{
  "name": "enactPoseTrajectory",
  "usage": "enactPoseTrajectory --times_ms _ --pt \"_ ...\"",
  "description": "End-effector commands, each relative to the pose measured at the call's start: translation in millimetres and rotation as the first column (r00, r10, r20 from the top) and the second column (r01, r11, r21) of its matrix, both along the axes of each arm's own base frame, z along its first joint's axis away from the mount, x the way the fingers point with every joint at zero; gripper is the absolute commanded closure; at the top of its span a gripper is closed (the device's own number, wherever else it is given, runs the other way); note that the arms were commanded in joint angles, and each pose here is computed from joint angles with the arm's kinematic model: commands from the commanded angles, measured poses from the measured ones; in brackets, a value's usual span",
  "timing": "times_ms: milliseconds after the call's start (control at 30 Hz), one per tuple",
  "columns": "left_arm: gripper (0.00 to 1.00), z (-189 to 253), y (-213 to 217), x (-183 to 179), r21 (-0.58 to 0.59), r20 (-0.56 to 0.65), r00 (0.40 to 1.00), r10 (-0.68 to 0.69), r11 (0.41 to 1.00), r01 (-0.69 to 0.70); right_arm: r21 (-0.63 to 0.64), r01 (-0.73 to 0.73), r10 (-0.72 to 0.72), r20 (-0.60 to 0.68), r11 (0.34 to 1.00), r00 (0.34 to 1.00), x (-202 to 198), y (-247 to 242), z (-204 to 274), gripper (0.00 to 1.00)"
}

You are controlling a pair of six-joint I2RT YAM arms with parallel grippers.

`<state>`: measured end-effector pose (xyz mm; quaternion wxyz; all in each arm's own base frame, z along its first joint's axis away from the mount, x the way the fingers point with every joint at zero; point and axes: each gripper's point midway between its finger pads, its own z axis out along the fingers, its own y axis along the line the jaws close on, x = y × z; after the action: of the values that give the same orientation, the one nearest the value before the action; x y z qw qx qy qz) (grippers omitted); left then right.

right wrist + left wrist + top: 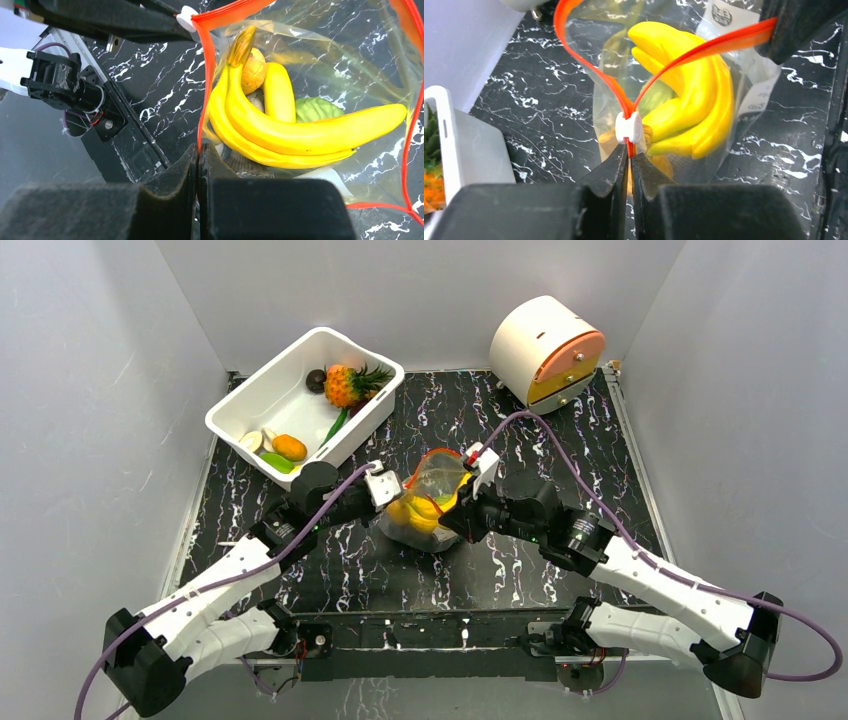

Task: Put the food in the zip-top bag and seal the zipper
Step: Zip the zipper food storage bag at the center of the board.

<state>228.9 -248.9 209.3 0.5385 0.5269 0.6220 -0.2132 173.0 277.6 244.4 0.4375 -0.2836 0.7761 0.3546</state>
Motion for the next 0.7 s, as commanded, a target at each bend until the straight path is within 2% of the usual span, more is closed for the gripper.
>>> enactPoseTrajectory --times_ms 0,167,333,467,500,600,667 --pt "0.98 32.0 -8.2 0.0 -0.110 0.097 0.995 -0.036 0.993 0.047 0.089 -0.009 0.004 0.054 0.996 0.999 -0.2 4.0 25.2 1.00" --pt "1.00 34.2 -19.5 -9.5 -0.123 0.078 0.990 -0.121 0.984 0.130 0.079 0.020 -0.025 0.064 0.997 0.998 0.3 -5.1 29.2 1.00" --pt "1.00 42.5 -39.4 -16.9 -0.184 0.066 0.972 -0.226 0.955 0.235 0.094 0.024 -0.029 0.051 0.995 0.998 -7.0 -12.8 36.3 1.00" --pt "1.00 46.5 -46.2 -13.8 -0.254 0.058 0.974 -0.219 0.940 0.227 0.114 0.023 -0.028 0.044 0.993 0.999 -15.0 -20.5 39.3 1.00" --pt "0.95 47.2 -46.0 -12.4 -0.277 0.061 0.977 -0.204 0.937 0.212 0.116 0.028 -0.033 0.043 0.993 0.999 -15.6 -22.3 38.9 1.00" --pt "0.70 42.0 -45.2 -9.5 -0.301 0.048 0.983 -0.180 0.935 0.186 0.117 0.032 -0.036 0.036 0.993 0.999 -17.8 -25.3 36.4 1.00" --pt "0.65 35.1 -45.4 -10.5 -0.297 0.023 0.982 -0.186 0.937 0.185 0.117 0.029 -0.033 0.029 0.993 0.999 -18.9 -25.0 35.3 1.00"
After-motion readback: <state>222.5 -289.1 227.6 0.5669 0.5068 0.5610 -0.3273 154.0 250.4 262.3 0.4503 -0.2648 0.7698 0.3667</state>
